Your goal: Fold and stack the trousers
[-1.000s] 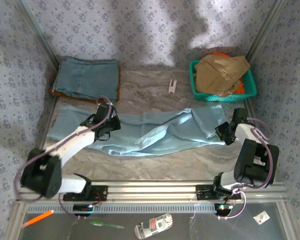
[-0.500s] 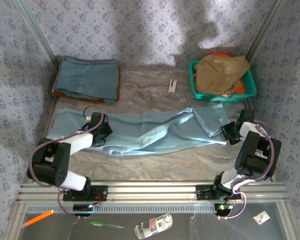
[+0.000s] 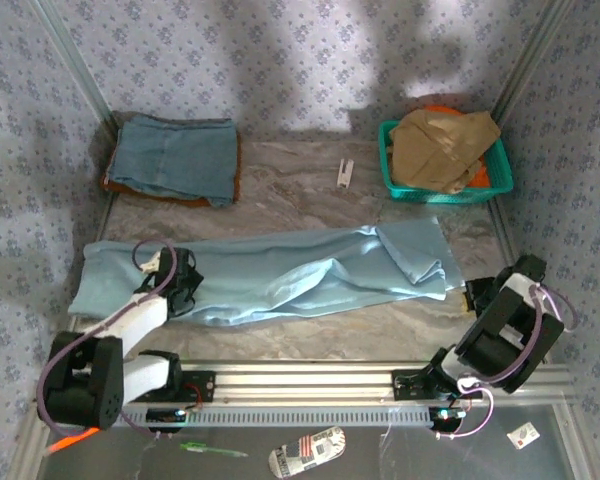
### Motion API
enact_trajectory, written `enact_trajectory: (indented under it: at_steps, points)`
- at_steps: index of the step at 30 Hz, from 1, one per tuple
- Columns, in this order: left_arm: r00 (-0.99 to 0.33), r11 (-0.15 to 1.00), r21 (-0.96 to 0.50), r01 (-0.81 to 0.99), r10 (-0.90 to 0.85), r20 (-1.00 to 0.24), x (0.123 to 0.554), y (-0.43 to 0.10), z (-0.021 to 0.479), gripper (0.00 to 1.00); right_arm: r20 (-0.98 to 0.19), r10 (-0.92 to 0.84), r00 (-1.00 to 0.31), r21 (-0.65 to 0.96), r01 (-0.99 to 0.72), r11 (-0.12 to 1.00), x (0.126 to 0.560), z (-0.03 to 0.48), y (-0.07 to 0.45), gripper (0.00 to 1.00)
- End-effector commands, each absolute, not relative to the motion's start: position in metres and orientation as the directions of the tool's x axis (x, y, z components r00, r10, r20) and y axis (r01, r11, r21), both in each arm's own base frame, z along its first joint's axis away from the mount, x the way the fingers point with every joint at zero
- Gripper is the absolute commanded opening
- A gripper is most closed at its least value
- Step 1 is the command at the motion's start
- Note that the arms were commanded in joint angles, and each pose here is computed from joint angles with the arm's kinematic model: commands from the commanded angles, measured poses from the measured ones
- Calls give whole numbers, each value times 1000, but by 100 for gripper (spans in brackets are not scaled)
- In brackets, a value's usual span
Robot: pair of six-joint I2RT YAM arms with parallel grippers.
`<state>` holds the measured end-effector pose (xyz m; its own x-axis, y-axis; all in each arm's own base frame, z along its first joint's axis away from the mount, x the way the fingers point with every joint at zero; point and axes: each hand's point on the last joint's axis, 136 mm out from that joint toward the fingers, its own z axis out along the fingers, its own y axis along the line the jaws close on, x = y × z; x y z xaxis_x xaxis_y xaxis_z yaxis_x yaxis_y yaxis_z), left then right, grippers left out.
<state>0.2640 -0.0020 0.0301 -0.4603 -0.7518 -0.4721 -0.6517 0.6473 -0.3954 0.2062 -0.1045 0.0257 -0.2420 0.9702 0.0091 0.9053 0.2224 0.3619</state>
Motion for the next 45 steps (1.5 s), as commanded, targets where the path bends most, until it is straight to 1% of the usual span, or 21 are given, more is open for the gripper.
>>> enact_trajectory:
  at_steps: [1, 2, 4, 5, 6, 8, 13, 15, 19, 24, 29, 33, 37, 39, 41, 45]
  points:
    - [-463, 674, -365, -642, -720, -516, 266, 6, 47, 0, -78, 903, -422, 350, 837, 421, 215, 56, -80, 2]
    - [-476, 689, -373, -621, -710, -519, 270, 2, 54, 0, -125, 872, -473, 332, 809, 486, 222, 67, -71, 8]
    - [-493, 708, -376, -597, -694, -524, 274, -1, 63, 0, -166, 816, -554, 313, 755, 576, 231, 80, -48, 24]
    - [-497, 715, -380, -587, -689, -528, 274, -2, 65, 0, -176, 793, -583, 304, 734, 607, 233, 83, -37, 35]
    - [-498, 719, -382, -581, -685, -532, 274, -2, 67, 0, -168, 784, -598, 304, 725, 618, 235, 83, -29, 44]
    - [-496, 721, -382, -578, -682, -537, 271, -1, 67, 0, -116, 782, -612, 334, 718, 611, 235, 75, -12, 51]
    - [-499, 727, -398, -559, -678, -539, 265, -3, 66, 0, -1, 776, -631, 368, 721, 587, 234, 47, 13, 62]
    - [-505, 731, -402, -552, -676, -537, 264, -4, 65, 0, 4, 775, -631, 388, 716, 581, 240, 44, 16, 63]
    - [-510, 735, -416, -536, -674, -534, 264, -8, 66, 0, -57, 777, -627, 435, 685, 585, 263, 52, 12, 63]
    - [-512, 740, -423, -523, -669, -539, 263, -9, 69, 0, -101, 778, -620, 439, 674, 594, 269, 64, 7, 62]
    - [-513, 739, -426, -522, -671, -535, 261, -9, 67, 0, -53, 768, -638, 447, 673, 589, 266, 65, 11, 62]
    - [-518, 740, -427, -519, -670, -532, 260, -10, 66, 0, -19, 771, -636, 506, 659, 556, 262, 81, 17, 62]
    - [-517, 739, -434, -516, -672, -530, 261, -11, 68, 0, -57, 786, -616, 491, 668, 559, 259, 93, 7, 61]
    - [-515, 737, -438, -514, -674, -530, 262, -12, 68, 0, -49, 803, -595, 467, 696, 545, 260, 87, -3, 61]
    - [-518, 740, -437, -512, -672, -530, 263, -12, 69, 0, -3, 807, -590, 480, 707, 519, 263, 79, -1, 60]
    - [-519, 743, -431, -512, -668, -534, 263, -11, 70, 0, 3, 808, -589, 464, 717, 520, 270, 67, -2, 60]
